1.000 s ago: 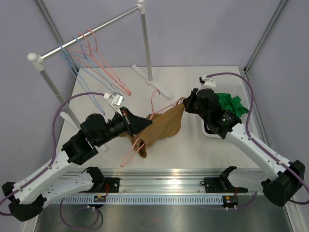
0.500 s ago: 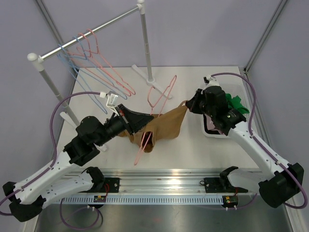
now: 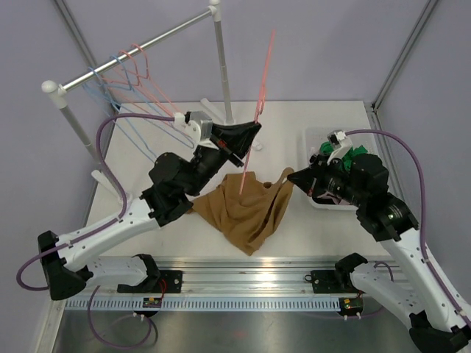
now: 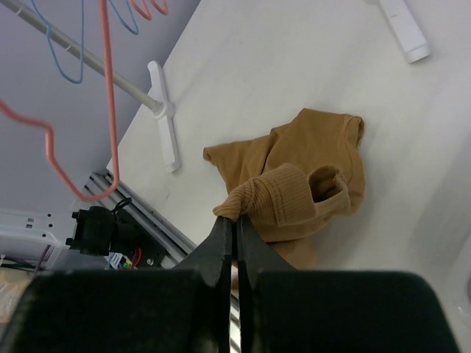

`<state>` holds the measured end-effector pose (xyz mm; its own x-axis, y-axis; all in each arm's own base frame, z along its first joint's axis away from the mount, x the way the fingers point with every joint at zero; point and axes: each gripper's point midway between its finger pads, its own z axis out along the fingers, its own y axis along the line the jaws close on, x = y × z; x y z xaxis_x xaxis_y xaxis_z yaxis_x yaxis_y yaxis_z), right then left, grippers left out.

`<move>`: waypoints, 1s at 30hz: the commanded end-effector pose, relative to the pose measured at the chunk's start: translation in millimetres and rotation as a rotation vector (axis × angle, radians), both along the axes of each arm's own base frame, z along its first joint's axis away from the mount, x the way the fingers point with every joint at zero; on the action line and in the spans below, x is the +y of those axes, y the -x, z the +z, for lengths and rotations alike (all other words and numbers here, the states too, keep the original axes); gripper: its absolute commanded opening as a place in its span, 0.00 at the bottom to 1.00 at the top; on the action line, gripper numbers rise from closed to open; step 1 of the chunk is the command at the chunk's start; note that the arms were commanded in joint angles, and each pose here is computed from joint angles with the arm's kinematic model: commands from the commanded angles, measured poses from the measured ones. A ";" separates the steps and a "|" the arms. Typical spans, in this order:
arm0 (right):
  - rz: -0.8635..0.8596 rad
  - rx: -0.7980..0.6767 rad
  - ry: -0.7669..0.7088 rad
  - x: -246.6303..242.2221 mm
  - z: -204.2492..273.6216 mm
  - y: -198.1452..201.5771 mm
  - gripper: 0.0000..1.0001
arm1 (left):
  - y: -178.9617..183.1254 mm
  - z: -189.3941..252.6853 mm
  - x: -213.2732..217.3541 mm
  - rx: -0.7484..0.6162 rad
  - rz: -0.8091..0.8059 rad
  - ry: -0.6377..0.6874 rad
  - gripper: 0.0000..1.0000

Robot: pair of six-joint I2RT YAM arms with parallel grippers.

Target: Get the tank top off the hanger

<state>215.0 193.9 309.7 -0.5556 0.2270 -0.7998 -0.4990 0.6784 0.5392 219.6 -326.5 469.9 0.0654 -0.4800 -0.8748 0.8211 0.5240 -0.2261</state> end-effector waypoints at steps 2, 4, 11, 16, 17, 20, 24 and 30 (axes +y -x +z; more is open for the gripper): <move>-0.065 -0.093 0.053 -24.5 26.3 10.3 0.00 | -39.0 63.2 42.3 0.007 0.309 0.134 0.00; -0.050 -0.072 0.063 -21.1 22.2 8.1 0.03 | -42.8 56.0 46.0 0.086 0.331 0.170 0.00; -0.013 0.062 0.084 1.6 -15.2 -18.2 0.54 | -45.4 26.0 64.4 0.305 0.427 0.227 0.00; 0.043 0.148 0.089 19.5 -39.8 -24.3 0.99 | -60.7 0.8 84.6 0.439 0.613 0.197 0.00; 0.042 0.148 0.091 20.1 -40.7 -24.3 1.00 | -62.1 0.0 86.1 0.444 0.629 0.190 0.00; 0.028 0.141 0.099 17.7 -41.3 -25.3 1.00 | -71.1 5.8 96.4 0.463 0.701 0.195 0.00; 0.026 0.145 0.096 17.5 -43.8 -24.0 0.99 | -89.2 -2.2 104.8 0.548 0.712 0.185 0.00; 0.016 0.135 0.083 18.0 -38.9 -26.1 0.99 | -123.2 -5.0 119.5 0.656 0.739 0.318 0.00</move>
<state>238.7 206.5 254.2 -0.7009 0.1294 -0.7014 -0.4013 0.7415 0.5377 328.8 -214.9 457.9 -0.0096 -0.6278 -0.7783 0.0352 0.7776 -0.6277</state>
